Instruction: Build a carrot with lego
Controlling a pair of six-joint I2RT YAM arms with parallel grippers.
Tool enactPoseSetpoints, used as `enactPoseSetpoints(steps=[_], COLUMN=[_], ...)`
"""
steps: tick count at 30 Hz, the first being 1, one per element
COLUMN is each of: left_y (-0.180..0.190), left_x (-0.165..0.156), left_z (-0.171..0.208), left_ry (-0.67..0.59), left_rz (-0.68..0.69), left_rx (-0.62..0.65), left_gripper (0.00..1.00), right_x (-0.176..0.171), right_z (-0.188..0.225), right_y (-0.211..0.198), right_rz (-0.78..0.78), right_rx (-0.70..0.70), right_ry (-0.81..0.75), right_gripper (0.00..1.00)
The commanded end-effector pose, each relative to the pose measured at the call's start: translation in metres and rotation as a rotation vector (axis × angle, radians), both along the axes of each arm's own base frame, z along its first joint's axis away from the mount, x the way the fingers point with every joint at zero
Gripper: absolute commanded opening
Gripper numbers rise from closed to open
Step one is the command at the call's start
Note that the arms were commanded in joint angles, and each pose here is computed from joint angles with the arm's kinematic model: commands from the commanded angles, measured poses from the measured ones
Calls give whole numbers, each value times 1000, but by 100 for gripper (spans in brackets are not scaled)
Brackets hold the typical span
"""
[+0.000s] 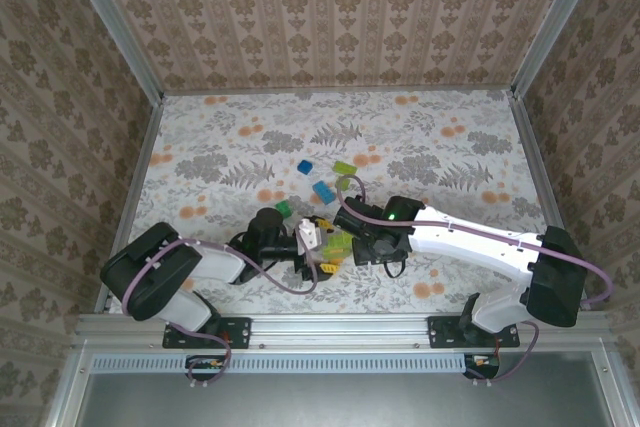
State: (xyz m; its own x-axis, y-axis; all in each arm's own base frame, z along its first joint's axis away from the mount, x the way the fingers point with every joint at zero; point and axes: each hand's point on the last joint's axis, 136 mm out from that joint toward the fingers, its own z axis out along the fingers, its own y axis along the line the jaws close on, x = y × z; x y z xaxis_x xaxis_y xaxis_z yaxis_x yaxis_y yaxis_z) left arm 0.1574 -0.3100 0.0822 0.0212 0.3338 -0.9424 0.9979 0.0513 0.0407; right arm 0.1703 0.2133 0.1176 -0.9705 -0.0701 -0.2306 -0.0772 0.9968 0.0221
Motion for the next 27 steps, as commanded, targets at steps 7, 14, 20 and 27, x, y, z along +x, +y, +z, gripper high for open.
enactPoseSetpoints(steps=[7, 14, 20, 27], left_y=[9, 15, 22, 24], left_x=[-7, -7, 5, 8], left_z=[13, 14, 13, 8], left_ry=[-3, -2, -22, -11], left_rz=[0, 36, 132, 156], left_rx=[-49, -67, -68, -54], left_gripper=[100, 100, 100, 100], right_x=[4, 15, 26, 39], right_z=[-1, -2, -5, -11], right_y=[6, -2, -7, -6], right_rz=[1, -27, -51, -51], right_rx=[18, -26, -24, -20], right_ry=[-11, -26, -41, -41], right_gripper=[57, 57, 56, 56])
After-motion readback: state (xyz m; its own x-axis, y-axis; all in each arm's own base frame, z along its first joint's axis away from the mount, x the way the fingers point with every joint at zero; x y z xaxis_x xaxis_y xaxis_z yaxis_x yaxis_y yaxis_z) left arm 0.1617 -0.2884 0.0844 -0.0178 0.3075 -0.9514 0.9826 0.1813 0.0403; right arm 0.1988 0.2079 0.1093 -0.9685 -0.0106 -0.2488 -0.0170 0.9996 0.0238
